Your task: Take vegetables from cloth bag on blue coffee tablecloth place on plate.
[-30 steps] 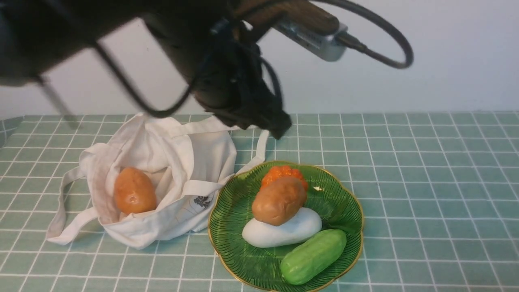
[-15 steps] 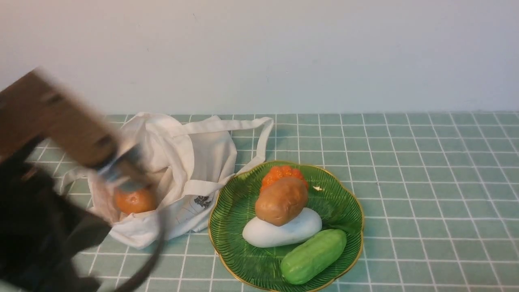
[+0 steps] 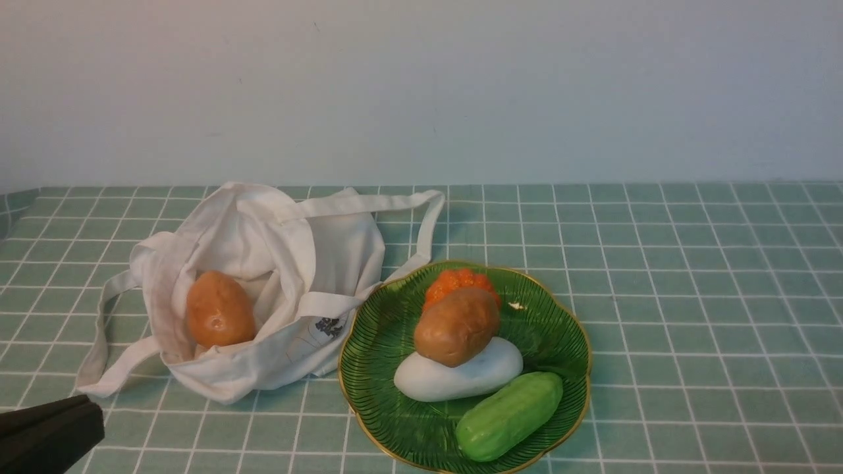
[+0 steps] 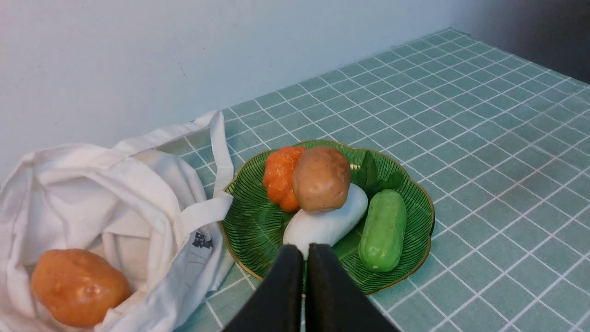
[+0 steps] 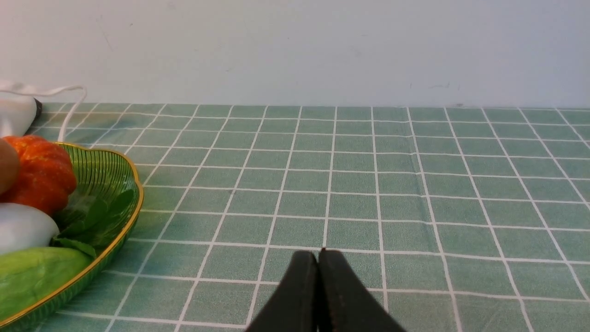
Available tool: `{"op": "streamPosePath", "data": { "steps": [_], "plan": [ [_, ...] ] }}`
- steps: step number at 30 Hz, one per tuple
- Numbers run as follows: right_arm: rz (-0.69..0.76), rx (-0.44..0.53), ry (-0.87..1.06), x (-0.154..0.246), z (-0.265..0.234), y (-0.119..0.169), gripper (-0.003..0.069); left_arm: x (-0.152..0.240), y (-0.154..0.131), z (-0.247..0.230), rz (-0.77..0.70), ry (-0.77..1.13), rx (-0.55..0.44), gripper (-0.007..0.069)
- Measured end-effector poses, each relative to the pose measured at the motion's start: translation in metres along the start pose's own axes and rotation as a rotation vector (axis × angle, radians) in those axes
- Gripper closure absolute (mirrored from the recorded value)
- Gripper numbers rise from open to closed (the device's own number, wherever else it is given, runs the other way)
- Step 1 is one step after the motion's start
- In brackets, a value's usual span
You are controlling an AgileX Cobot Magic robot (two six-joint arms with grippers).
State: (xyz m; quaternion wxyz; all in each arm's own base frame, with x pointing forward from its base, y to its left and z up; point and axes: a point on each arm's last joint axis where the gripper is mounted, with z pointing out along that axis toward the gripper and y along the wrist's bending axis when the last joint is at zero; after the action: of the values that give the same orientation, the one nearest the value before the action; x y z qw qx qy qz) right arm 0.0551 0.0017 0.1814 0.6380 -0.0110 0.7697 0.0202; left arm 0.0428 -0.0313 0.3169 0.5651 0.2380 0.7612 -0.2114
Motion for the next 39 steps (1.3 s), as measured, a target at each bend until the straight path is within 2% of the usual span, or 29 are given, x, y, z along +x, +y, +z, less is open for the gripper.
{"op": "streamPosePath", "data": {
  "steps": [10, 18, 23, 25, 34, 39],
  "plan": [
    [0.000, 0.000, 0.000, 0.000, 0.000, 0.000, 0.0675, 0.004, 0.000, 0.001, 0.000, 0.006, 0.000, 0.0630],
    [0.000, 0.000, 0.000, 0.000, 0.000, 0.000, 0.0675, 0.023, -0.001, 0.012, 0.040, 0.065, 0.018, 0.0630],
    [0.000, 0.000, 0.000, 0.000, 0.000, 0.000, 0.0675, 0.038, -0.002, 0.018, 0.068, 0.010, 0.034, 0.0630],
    [0.000, 0.000, 0.000, 0.000, 0.000, 0.000, 0.0675, 0.044, 0.000, 0.021, 0.053, -0.004, 0.004, 0.0630],
    [0.000, 0.000, 0.000, 0.000, 0.000, 0.000, 0.0675, 0.067, 0.023, 0.028, -0.008, 0.028, -0.313, 0.0630],
    [0.000, 0.000, 0.000, 0.000, 0.000, 0.000, 0.0675, 0.076, 0.033, 0.027, -0.046, -0.025, -0.470, 0.0630]
  ]
}}
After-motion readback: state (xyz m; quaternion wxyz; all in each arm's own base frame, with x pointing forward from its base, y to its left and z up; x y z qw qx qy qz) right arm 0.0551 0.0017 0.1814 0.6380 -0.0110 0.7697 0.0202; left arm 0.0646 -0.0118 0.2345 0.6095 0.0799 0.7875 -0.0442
